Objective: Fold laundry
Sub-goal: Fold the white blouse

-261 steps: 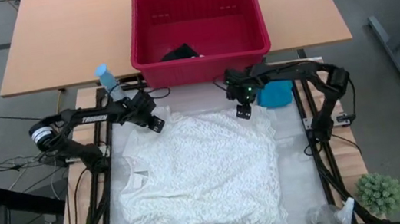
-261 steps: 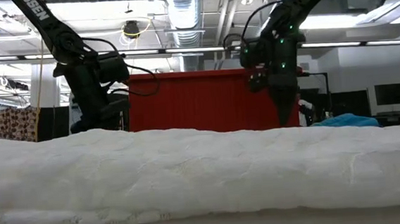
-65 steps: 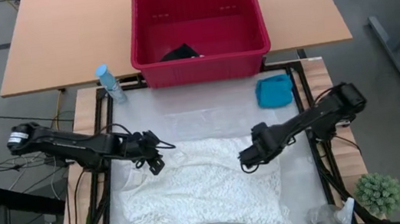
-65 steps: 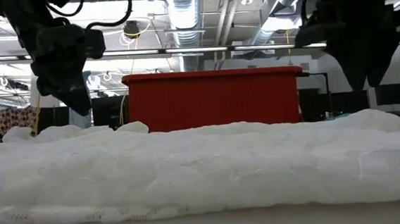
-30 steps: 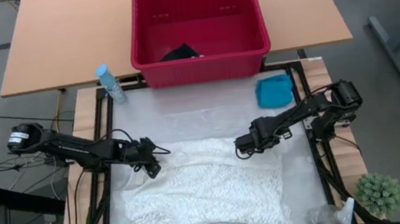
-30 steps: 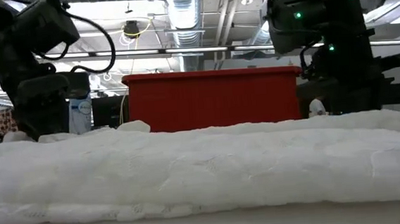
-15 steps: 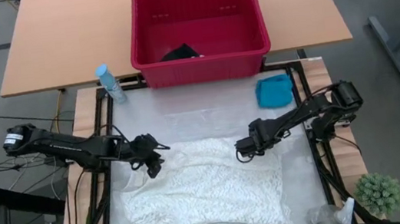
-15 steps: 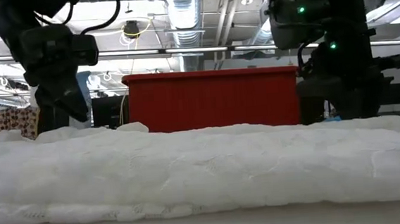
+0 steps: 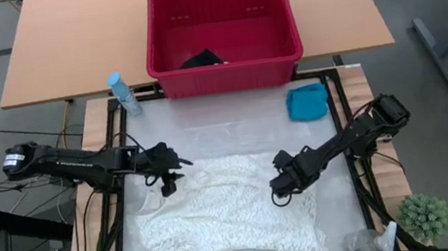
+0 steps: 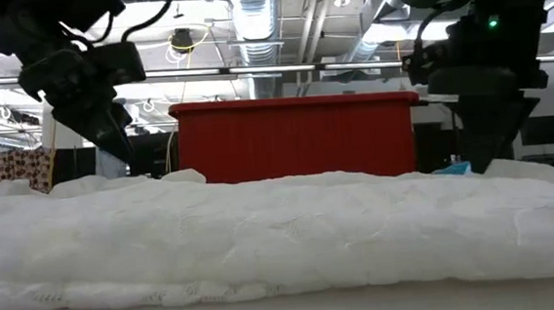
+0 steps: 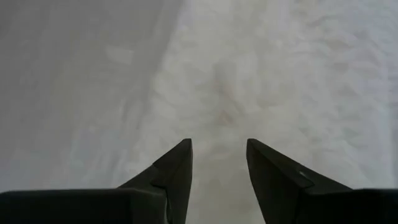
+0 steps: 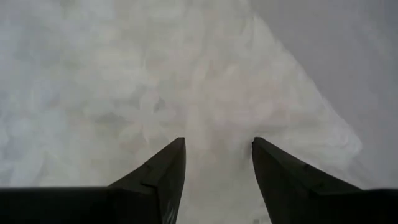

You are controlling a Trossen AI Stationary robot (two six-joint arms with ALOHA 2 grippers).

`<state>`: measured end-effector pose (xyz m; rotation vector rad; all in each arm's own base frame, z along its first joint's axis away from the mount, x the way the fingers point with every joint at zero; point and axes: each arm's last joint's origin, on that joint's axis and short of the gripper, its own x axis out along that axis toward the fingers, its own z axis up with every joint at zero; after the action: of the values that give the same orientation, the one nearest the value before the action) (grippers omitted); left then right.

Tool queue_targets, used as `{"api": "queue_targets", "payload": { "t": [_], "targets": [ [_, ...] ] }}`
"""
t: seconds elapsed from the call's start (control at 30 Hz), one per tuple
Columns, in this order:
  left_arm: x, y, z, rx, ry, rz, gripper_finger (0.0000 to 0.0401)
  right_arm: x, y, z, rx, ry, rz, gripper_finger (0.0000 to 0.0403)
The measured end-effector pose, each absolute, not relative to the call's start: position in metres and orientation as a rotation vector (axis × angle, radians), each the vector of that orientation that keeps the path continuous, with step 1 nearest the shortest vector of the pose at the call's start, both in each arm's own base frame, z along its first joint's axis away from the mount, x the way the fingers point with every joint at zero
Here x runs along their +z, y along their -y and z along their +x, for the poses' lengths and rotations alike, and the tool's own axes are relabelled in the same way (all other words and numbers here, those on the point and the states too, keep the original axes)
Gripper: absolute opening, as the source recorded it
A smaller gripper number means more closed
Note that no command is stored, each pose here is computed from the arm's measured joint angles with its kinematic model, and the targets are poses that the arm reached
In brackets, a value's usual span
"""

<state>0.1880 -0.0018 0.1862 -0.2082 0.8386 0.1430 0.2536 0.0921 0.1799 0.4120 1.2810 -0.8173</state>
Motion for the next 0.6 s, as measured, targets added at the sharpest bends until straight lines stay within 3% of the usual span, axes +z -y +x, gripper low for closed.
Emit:
{"api": "queue_targets", "payload": {
  "t": [0.2, 0.47, 0.6],
  "targets": [
    [0.187, -0.014, 0.188, 0.179, -0.826, -0.17, 0.018, 0.18, -0.097, 0.24, -0.924, -1.324, 0.432, 0.0211],
    [0.183, -0.02, 0.19, -0.058, -0.851, -0.103, 0.0196, 0.18, -0.099, 0.241, -0.911, -1.312, 0.444, 0.0211],
    [0.175, -0.024, 0.194, -0.078, -0.887, -0.06, 0.0197, 0.179, -0.099, 0.242, -0.907, -1.31, 0.45, 0.0211]
  ]
}}
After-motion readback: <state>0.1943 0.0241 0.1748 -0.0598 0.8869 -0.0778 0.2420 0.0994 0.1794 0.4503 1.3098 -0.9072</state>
